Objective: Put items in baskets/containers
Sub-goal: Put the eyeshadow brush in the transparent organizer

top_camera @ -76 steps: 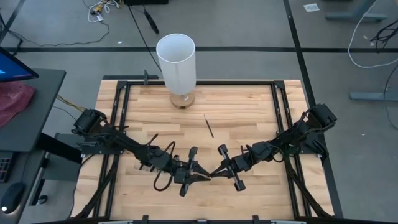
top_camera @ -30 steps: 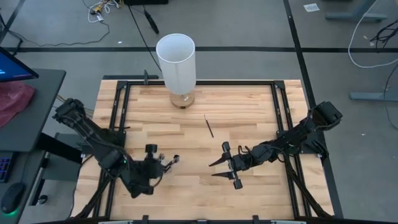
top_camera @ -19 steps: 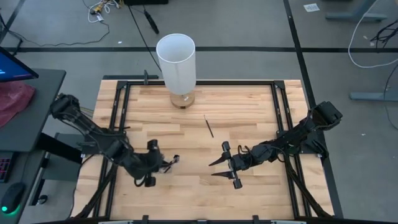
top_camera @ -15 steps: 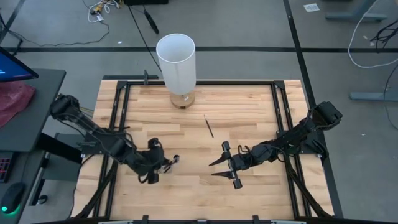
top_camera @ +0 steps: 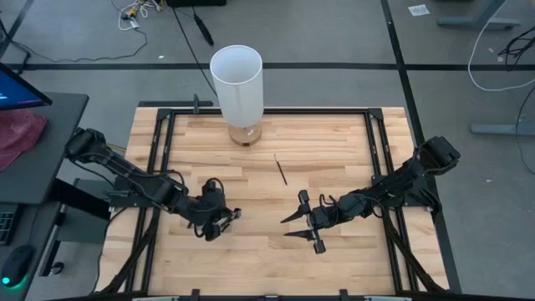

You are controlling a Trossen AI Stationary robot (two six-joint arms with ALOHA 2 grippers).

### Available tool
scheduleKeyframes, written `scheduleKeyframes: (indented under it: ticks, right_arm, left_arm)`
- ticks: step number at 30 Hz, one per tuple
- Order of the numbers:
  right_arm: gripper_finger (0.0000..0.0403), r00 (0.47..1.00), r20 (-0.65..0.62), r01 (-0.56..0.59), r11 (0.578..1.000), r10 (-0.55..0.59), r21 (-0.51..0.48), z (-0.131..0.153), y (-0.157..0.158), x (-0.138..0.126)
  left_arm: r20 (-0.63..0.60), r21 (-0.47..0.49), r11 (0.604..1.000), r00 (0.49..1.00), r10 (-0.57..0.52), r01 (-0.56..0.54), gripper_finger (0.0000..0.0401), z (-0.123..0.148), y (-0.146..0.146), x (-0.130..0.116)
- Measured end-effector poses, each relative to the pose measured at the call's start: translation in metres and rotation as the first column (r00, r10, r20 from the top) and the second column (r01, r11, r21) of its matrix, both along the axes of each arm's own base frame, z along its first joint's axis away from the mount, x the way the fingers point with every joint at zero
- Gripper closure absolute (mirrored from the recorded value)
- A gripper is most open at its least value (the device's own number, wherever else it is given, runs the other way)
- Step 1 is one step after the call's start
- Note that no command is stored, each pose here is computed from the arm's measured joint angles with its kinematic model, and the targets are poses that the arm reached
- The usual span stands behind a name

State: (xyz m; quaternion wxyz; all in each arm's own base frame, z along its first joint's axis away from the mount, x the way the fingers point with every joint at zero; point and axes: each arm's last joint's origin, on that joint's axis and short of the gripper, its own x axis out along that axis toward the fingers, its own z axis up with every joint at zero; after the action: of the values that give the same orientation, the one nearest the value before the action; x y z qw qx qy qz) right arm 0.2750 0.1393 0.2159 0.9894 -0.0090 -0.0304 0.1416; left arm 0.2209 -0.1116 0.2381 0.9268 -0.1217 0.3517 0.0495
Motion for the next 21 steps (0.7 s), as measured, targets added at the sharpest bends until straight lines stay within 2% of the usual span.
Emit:
scheduleKeyframes:
  ticks: [21]
  right_arm:
    - [0.0234,1.000,-0.010,0.000,1.000,0.000,0.000,-0.0009,0.0001,0.0000]
  left_arm:
    - [-0.020,-0.035,0.999,1.000,0.009,-0.010,0.0373,-0.0021,0.0012,0.0018]
